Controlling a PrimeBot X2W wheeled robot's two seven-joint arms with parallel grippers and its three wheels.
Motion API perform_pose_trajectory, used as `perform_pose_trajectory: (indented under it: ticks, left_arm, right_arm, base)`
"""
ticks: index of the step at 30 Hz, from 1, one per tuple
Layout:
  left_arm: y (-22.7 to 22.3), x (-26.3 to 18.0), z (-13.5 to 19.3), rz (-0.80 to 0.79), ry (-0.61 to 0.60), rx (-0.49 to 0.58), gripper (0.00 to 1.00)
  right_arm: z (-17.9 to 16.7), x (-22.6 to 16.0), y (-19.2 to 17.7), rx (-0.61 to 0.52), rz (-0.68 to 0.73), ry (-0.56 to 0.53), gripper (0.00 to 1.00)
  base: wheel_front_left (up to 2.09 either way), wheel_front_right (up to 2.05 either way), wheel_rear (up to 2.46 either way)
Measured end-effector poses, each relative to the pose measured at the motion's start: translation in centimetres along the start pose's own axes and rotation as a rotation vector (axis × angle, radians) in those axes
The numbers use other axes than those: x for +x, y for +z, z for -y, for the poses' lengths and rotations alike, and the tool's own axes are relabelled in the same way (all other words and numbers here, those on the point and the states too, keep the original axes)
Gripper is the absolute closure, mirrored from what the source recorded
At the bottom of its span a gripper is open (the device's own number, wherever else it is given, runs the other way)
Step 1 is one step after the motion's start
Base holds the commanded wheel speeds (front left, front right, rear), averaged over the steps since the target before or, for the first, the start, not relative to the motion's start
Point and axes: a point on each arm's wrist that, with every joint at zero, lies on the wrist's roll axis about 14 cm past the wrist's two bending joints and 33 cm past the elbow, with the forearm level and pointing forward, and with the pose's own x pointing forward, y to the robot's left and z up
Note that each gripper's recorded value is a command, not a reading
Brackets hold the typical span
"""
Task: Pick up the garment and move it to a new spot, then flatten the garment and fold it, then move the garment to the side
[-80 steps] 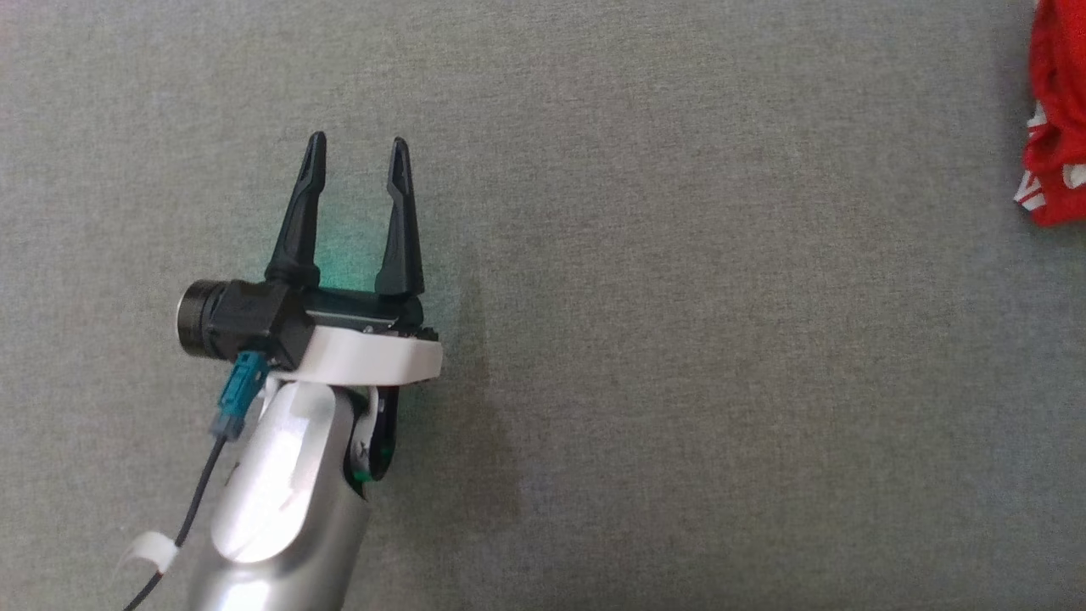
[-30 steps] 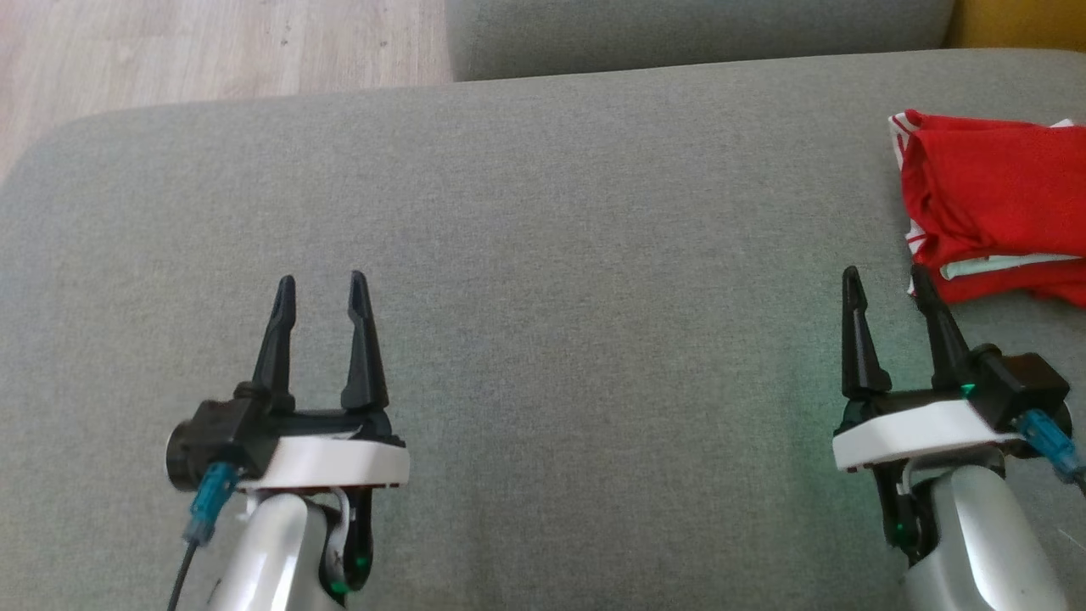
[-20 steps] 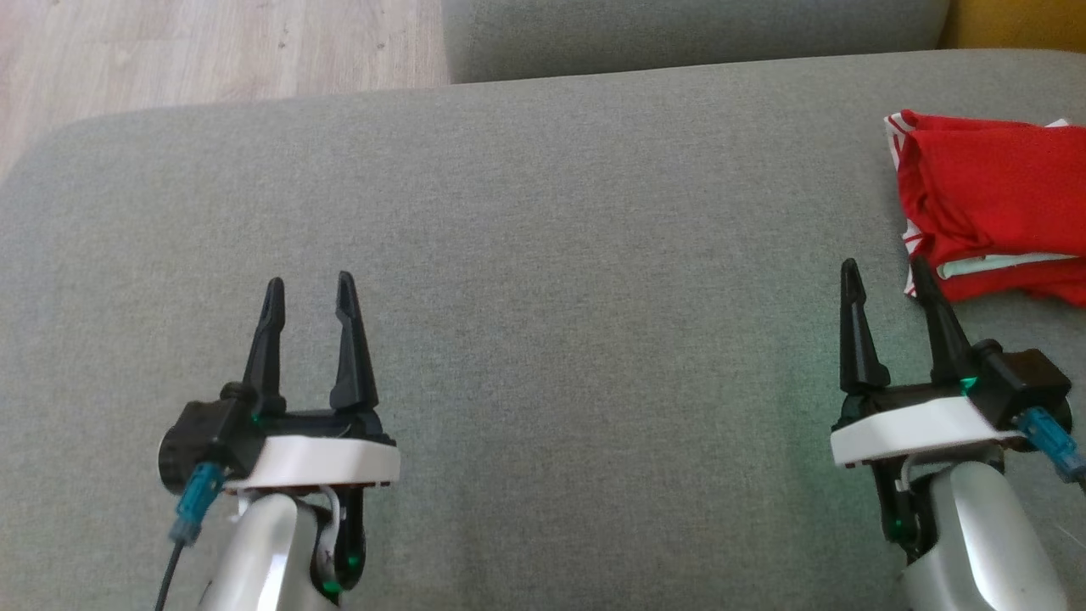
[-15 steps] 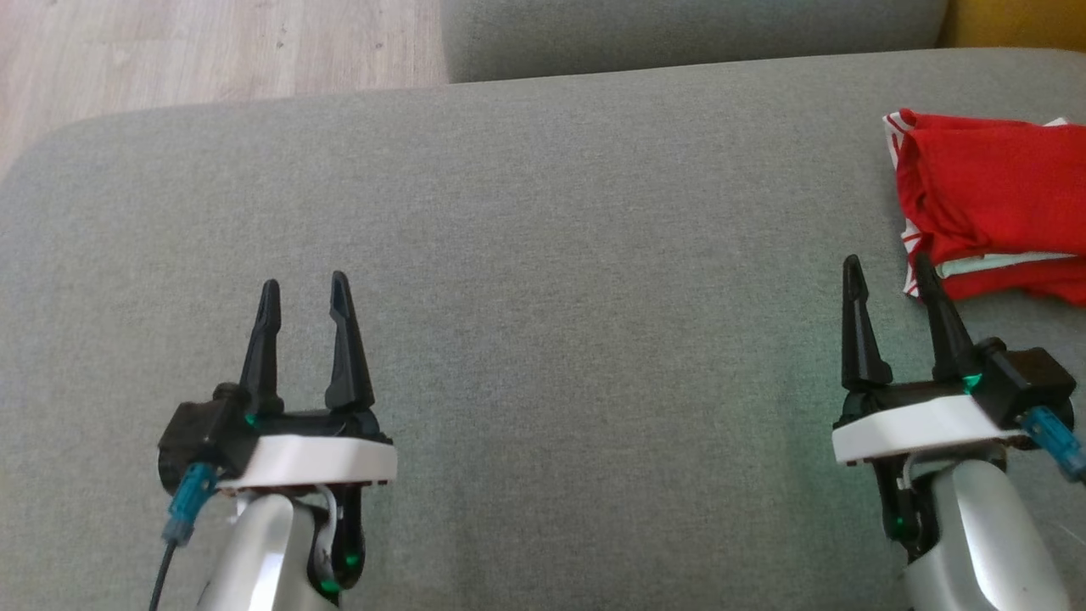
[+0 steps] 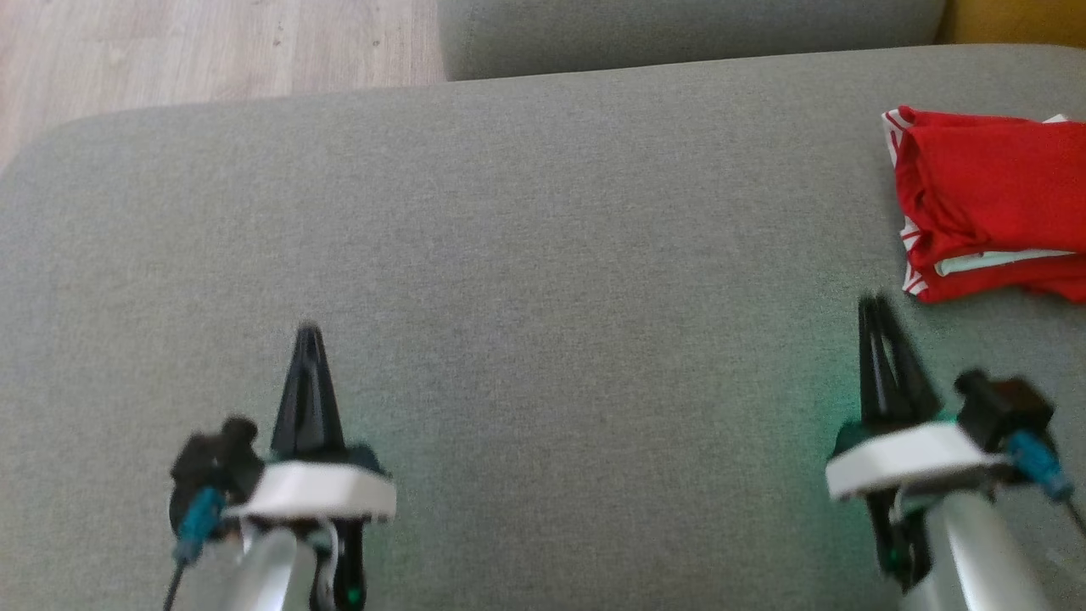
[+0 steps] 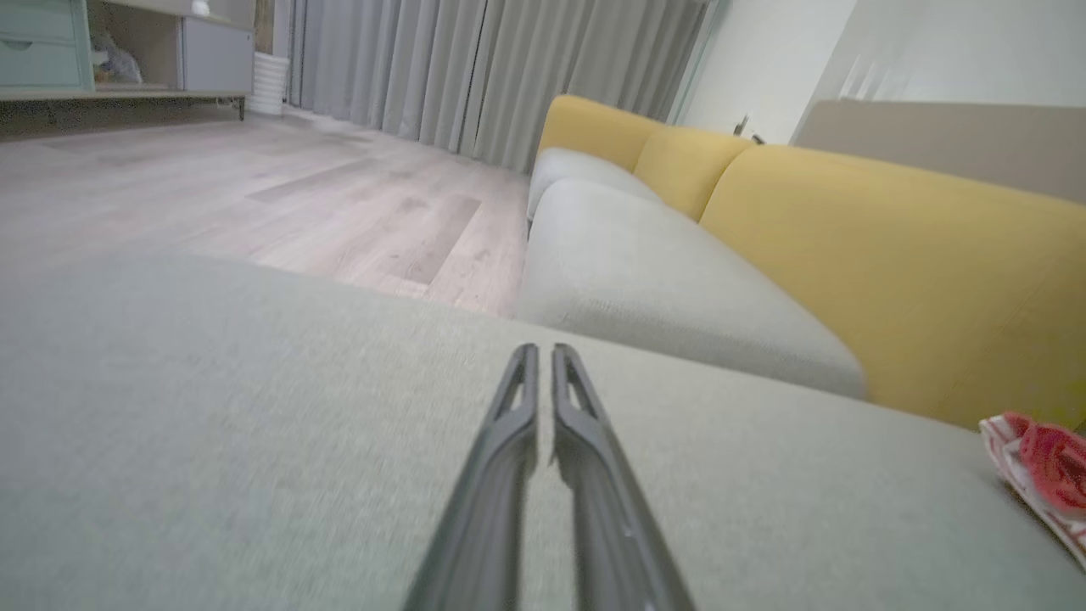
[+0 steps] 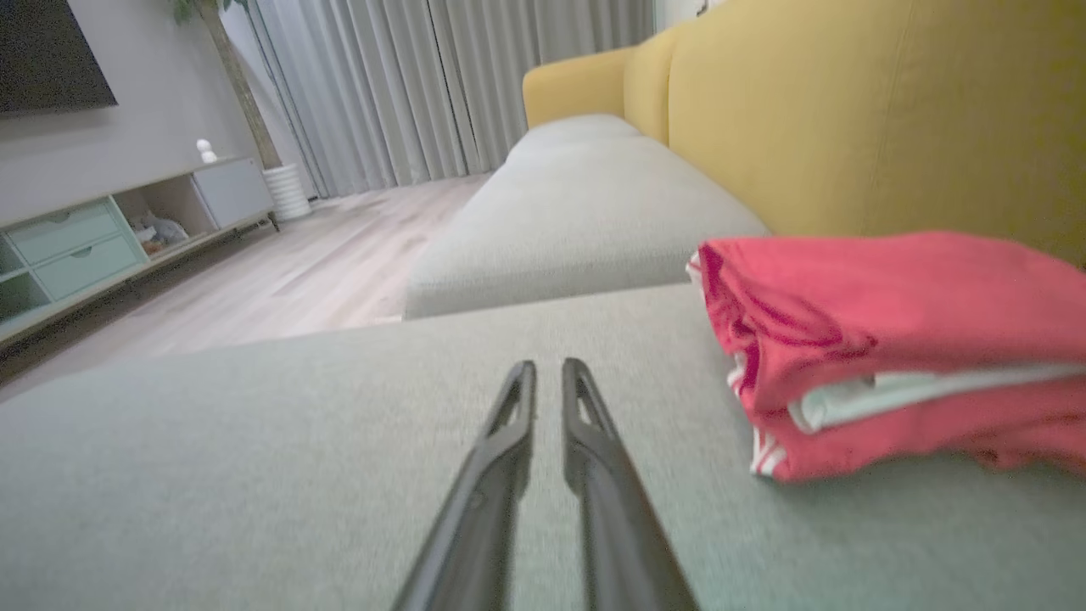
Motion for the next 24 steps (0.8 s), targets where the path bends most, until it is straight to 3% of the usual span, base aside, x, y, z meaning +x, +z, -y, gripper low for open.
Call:
perform_pose_trajectory:
  ticks: [4,24]
  left_arm:
    - [-2.3,-1.4,-1.0,-0.074,0.034,-0.022,1.0]
    - [-1.8,-1.4,-1.7,-0.084,0.072,-0.208,1.0]
  right_arm:
    - [0.4,-1.4,-2.3,0.032,-0.072,-0.022,1.0]
    - [1.3,-1.5,-1.4,0.244,-0.052,-0.081,1.0]
  base:
    - [0.0,0.0,0.0]
    - [0.0,0.0,0.0]
